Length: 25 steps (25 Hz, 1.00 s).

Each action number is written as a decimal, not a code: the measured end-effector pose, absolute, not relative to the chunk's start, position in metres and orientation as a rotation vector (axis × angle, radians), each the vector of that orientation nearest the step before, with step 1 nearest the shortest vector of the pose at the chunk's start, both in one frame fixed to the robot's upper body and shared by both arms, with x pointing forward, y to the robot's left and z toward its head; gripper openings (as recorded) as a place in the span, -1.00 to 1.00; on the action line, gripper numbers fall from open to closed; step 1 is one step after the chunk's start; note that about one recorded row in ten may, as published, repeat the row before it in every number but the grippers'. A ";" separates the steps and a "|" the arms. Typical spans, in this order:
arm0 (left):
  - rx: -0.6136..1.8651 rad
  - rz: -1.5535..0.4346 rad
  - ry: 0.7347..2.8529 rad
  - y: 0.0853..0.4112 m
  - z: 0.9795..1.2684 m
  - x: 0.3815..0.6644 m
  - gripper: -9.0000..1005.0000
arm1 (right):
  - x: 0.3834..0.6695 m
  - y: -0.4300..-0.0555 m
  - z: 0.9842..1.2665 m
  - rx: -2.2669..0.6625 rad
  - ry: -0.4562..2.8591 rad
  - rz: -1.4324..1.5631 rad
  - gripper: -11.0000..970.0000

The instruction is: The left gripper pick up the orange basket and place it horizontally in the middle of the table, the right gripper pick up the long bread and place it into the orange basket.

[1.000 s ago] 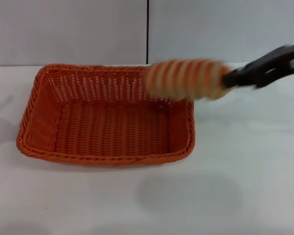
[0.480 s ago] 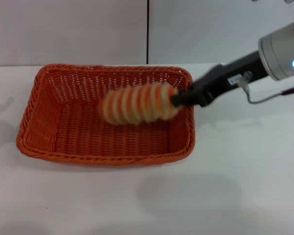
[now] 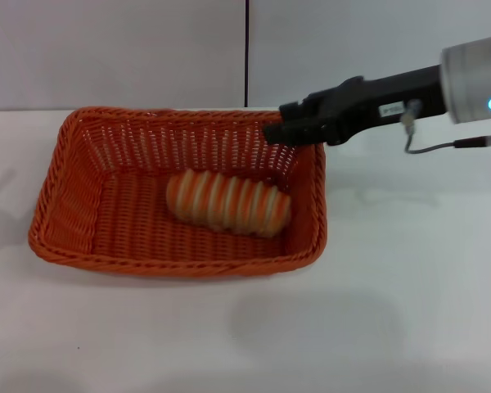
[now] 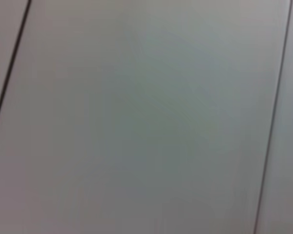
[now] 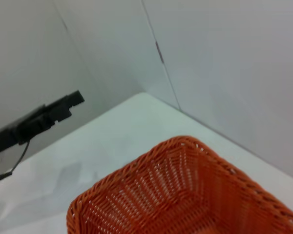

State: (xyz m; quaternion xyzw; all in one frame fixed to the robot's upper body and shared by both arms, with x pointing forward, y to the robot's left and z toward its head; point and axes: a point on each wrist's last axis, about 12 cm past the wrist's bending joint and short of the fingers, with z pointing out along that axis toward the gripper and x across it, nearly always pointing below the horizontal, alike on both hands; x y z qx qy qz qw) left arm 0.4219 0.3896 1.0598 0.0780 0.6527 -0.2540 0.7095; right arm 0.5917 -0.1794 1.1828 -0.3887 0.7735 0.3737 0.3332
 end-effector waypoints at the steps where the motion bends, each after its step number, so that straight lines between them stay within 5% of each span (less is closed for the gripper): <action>1: 0.165 -0.557 1.447 0.391 1.059 0.421 0.48 | 0.590 -0.183 1.185 -1.000 2.005 0.981 -0.20; 11: 0.077 -0.348 1.368 0.397 1.047 0.398 0.50 | 0.559 -0.267 1.194 -0.741 1.625 0.928 0.50; 16: 0.012 -0.256 1.349 0.399 1.040 0.383 0.50 | 0.557 -0.300 1.151 -0.521 1.440 0.871 0.50; 25: -0.062 -0.195 1.366 0.406 1.034 0.372 0.50 | 0.549 -0.304 1.103 -0.371 1.293 0.641 0.50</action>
